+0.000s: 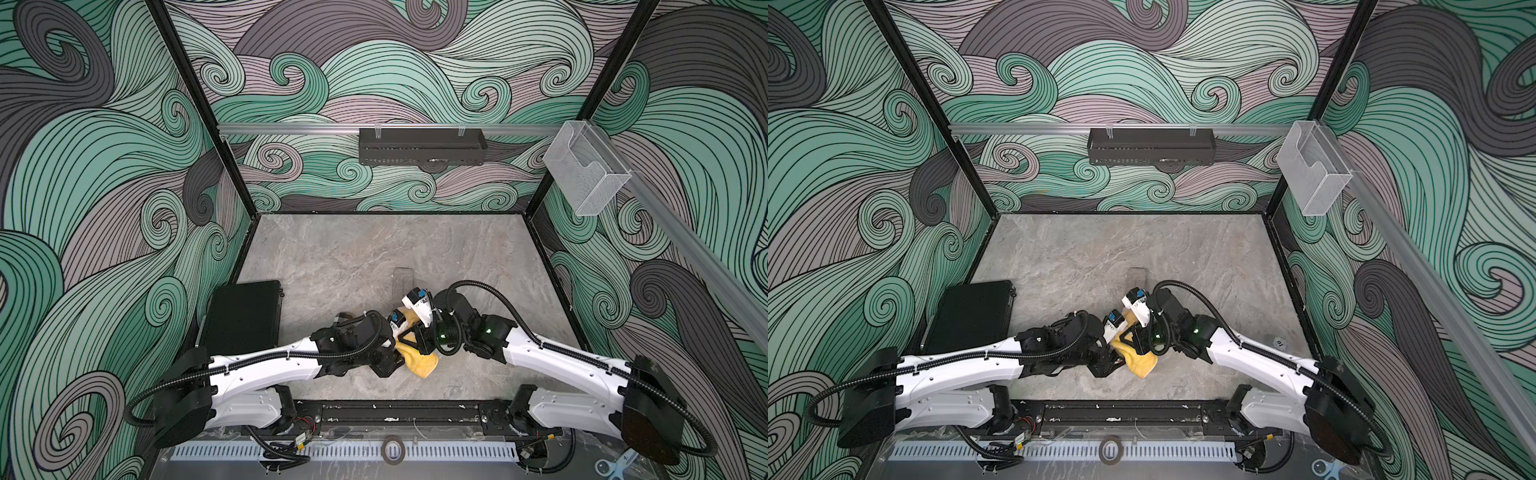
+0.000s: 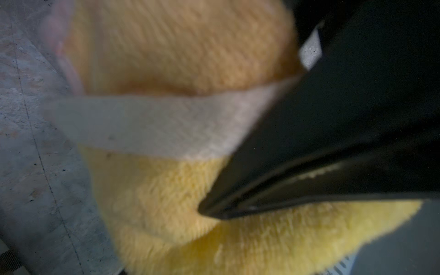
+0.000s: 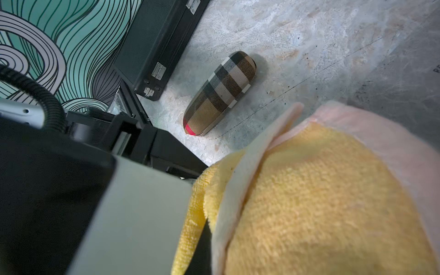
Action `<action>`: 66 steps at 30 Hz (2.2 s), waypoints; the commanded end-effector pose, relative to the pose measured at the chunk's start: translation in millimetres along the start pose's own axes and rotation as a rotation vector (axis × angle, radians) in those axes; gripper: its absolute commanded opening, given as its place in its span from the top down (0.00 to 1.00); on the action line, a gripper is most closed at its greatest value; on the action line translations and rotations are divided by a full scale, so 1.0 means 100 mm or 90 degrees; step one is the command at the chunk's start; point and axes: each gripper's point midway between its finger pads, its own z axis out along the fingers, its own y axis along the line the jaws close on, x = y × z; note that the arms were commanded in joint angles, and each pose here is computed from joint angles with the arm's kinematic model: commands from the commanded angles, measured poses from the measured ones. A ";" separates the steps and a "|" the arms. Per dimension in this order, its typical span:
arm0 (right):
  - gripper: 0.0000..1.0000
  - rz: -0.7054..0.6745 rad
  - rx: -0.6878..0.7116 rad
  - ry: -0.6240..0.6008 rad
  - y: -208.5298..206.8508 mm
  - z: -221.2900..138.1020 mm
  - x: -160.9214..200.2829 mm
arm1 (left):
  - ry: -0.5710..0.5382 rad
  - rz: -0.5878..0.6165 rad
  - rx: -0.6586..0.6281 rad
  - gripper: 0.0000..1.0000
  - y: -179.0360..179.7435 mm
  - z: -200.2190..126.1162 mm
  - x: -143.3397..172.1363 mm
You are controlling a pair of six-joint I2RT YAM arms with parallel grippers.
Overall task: Wipe the eyeglass case
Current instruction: Pick up the eyeglass case from the center of the board, then wipe the dirt from the eyeglass case.
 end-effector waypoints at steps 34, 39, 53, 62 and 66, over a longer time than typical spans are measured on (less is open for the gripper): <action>1.00 0.053 0.149 0.021 -0.43 -0.41 -0.10 | -0.125 -0.049 0.013 0.50 -0.01 -0.15 -0.28; 1.00 0.026 0.023 0.032 0.02 -0.18 -0.21 | -0.126 -0.047 0.016 0.50 -0.04 -0.11 -0.33; 1.00 0.068 0.233 0.057 -0.63 -0.39 0.01 | -0.127 -0.049 -0.002 0.50 0.01 -0.11 -0.30; 1.00 0.044 0.119 0.016 -0.29 -0.24 -0.15 | -0.118 -0.051 0.003 0.50 -0.01 -0.04 -0.29; 1.00 -0.005 0.045 0.044 0.05 -0.06 -0.15 | -0.120 -0.049 0.007 0.50 -0.02 -0.05 -0.32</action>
